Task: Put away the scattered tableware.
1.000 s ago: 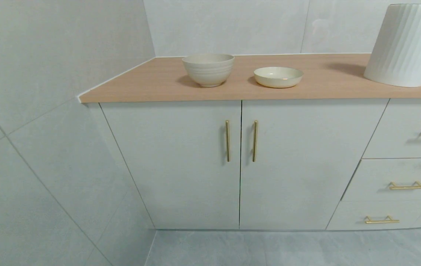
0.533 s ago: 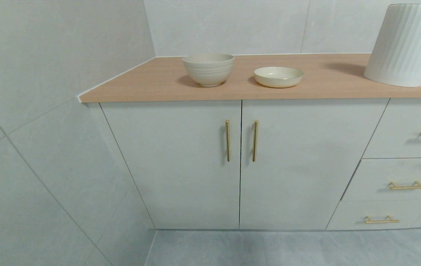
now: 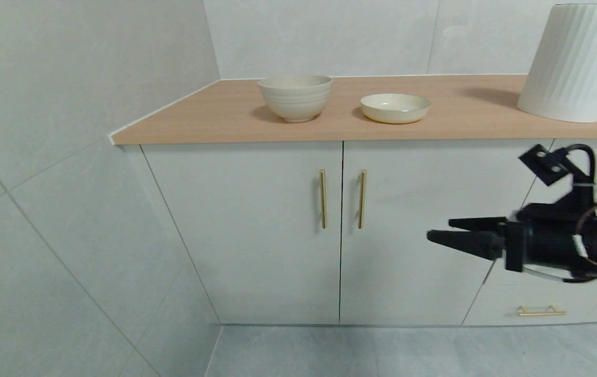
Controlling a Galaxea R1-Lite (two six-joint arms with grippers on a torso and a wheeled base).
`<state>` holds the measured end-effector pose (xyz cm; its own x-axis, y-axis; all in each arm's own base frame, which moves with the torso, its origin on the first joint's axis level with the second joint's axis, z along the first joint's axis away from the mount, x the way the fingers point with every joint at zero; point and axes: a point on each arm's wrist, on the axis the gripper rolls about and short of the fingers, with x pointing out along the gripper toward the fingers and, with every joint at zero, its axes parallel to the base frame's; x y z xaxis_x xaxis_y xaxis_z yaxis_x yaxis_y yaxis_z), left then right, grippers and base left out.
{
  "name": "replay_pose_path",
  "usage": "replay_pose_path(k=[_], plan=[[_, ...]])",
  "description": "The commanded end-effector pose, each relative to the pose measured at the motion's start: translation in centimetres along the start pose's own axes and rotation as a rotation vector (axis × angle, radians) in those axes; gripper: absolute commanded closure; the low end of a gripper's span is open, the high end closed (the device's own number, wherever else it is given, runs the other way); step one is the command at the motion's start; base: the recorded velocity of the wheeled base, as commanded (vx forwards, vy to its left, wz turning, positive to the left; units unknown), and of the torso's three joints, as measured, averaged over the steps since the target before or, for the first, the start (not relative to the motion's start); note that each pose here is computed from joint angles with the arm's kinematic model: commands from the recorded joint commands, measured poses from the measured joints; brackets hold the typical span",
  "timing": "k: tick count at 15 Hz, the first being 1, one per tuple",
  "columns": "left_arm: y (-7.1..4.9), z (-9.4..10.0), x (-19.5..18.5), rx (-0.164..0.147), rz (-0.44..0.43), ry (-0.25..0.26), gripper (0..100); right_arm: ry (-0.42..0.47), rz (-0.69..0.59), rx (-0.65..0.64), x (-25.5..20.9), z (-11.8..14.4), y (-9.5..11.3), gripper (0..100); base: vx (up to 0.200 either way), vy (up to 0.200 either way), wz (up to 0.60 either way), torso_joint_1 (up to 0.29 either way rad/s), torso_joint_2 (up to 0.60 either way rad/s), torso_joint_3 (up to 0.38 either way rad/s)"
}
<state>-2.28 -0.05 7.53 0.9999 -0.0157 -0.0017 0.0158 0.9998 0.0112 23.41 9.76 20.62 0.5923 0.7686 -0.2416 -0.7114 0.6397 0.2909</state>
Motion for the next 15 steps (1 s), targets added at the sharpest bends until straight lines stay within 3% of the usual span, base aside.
replay_pose_path(k=[1,3,5,9,15], plan=[[0.0,0.0,0.0,0.001,0.0,0.0,0,0.059,0.065,0.029,7.8,-0.3,-1.9,0,0.0,0.0,0.0,0.0,0.0,0.0],[0.0,0.0,0.0,-0.001,0.0,0.0,0,0.05,0.087,0.017,10.8,0.3,-2.4,0,0.0,0.0,0.0,0.0,0.0,0.0],[0.0,0.0,0.0,-0.001,0.0,0.0,0,0.063,0.078,0.022,12.6,-1.2,-3.5,0,0.0,0.0,0.0,0.0,0.0,0.0],[0.0,0.0,0.0,-0.001,0.0,0.0,0,-0.12,-0.016,0.052,16.0,-2.5,-5.4,0,0.0,0.0,0.0,0.0,0.0,0.0],[0.0,0.0,0.0,-0.001,-0.001,0.0,0,-0.162,-0.064,0.048,16.4,-1.8,-5.8,0,0.0,0.0,0.0,0.0,0.0,0.0]])
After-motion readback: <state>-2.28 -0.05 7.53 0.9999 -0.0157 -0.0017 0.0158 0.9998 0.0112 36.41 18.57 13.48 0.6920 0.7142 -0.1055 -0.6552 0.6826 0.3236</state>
